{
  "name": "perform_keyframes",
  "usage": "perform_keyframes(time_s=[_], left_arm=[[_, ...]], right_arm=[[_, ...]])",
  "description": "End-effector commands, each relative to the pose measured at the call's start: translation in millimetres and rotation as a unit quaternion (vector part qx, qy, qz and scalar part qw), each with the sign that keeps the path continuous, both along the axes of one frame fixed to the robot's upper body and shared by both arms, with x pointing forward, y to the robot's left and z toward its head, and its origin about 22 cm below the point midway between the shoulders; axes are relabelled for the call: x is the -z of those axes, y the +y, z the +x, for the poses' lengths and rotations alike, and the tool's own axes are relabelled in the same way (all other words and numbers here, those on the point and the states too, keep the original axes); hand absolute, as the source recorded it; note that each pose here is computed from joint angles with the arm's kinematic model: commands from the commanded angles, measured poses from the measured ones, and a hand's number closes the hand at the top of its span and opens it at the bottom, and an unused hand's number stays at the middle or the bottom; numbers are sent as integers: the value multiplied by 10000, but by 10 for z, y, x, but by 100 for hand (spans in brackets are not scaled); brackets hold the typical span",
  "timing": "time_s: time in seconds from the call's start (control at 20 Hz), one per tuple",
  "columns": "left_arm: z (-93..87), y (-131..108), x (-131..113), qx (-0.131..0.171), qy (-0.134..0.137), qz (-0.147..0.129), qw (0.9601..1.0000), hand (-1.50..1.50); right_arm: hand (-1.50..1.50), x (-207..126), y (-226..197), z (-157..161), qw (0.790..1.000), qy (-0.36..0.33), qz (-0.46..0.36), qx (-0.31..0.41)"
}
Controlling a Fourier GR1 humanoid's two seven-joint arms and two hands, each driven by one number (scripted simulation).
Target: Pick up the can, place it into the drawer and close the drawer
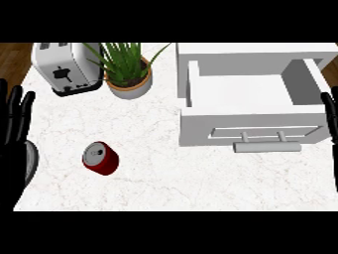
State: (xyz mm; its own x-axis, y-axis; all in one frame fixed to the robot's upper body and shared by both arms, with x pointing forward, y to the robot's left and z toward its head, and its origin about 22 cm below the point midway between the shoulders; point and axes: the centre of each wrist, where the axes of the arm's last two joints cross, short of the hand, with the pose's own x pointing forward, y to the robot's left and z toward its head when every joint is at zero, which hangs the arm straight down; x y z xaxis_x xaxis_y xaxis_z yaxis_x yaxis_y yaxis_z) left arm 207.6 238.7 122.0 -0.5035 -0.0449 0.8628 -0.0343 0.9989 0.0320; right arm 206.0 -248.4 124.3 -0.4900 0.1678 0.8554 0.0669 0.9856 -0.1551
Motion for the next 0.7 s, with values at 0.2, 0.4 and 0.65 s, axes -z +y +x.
perform_keyframes(time_s=[0.2,0.4,0.65], left_arm=[[-33,-163,-49,2742,-269,206,9611,-150],[-157,-26,231,2464,1577,997,9510,-150],[-289,145,-14,2619,1724,1016,9441,-150]], right_arm=[[-150,-74,135,47,9991,-282,293,-109],[-150,200,-46,-34,9872,1491,432,374],[-150,146,-183,-140,9871,1481,446,412]])
